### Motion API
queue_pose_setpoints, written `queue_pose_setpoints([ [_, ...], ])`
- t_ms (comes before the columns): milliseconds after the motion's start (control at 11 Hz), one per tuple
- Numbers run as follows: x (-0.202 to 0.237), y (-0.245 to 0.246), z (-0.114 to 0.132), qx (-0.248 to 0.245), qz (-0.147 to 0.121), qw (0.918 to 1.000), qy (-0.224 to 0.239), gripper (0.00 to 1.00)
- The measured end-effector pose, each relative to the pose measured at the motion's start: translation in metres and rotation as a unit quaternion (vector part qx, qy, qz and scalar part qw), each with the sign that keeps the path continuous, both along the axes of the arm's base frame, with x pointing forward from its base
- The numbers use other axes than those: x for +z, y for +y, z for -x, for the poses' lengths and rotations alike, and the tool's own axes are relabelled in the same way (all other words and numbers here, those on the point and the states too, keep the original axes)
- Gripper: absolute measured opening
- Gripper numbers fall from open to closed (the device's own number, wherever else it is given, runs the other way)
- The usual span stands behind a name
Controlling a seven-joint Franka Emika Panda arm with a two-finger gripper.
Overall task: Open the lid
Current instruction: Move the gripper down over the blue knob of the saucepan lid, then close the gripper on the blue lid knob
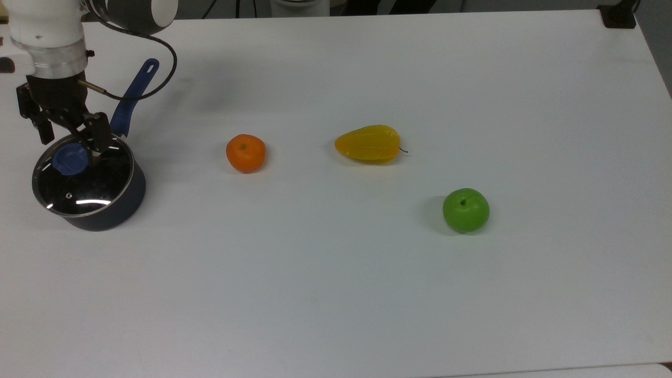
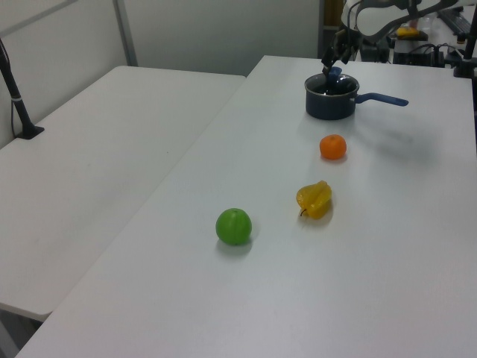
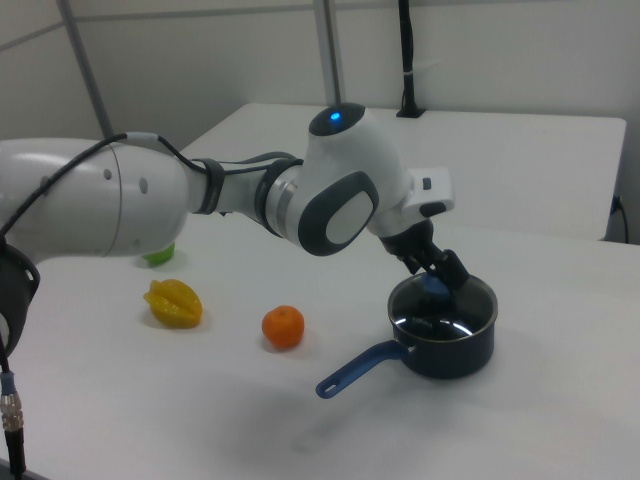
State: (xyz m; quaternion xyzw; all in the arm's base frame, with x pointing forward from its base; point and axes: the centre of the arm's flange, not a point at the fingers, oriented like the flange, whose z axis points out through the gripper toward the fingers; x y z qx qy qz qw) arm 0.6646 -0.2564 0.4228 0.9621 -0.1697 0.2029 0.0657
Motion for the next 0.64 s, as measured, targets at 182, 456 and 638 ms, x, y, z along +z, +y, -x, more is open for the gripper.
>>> queue_pose_setpoints([
  [182,-0.0082,-0.0043,-0.0004,-0.003,-0.001,1.0,0.004,1.0],
  [456,-0.0097,-0.0049,-0.0006,-0.003,-0.002,1.0,0.005,0.95],
  [638,-0.009,-0.004,-0.0012,-0.003,-0.003,1.0,0.004,0.68],
])
